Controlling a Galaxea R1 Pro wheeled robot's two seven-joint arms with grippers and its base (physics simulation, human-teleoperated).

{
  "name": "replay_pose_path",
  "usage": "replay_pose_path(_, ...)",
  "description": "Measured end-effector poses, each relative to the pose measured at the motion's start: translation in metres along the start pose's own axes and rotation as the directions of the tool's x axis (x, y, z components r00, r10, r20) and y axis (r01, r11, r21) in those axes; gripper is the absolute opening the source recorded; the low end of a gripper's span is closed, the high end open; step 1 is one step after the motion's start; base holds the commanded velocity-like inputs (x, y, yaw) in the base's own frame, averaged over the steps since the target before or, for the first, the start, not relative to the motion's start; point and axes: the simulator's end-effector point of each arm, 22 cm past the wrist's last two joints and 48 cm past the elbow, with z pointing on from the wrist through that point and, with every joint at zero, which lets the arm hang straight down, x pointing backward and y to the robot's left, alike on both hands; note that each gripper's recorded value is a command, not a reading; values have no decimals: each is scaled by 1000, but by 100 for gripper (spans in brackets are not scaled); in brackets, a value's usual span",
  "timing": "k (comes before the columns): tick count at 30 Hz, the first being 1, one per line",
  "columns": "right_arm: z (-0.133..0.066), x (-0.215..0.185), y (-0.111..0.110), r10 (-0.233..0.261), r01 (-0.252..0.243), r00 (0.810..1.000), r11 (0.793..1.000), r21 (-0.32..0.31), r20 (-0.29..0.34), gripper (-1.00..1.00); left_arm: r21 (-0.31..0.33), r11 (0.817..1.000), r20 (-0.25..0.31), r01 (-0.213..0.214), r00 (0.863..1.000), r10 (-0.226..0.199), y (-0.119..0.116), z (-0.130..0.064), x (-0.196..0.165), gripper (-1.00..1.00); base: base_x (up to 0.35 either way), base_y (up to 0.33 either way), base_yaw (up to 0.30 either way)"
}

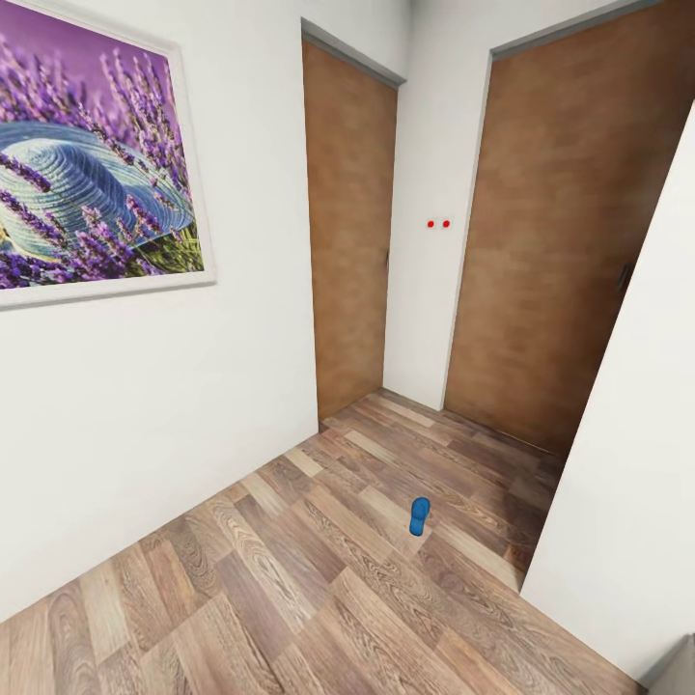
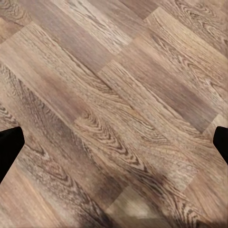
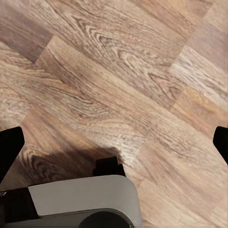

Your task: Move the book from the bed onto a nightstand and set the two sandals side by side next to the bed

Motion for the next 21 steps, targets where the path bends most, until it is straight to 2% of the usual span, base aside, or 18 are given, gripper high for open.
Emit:
replay_pose_path(10,0,4,0,0,0,1000,1000,1,-8,100,1,1000,-2,3,1000,-3,-2,0,1,100,7,4,0)
replay_pose_path(21,0,4,2,-1,1,1000,1000,-2,-8,100,-2,1000,-2,4,1000,-4,0,0,1,100,199,158,0)
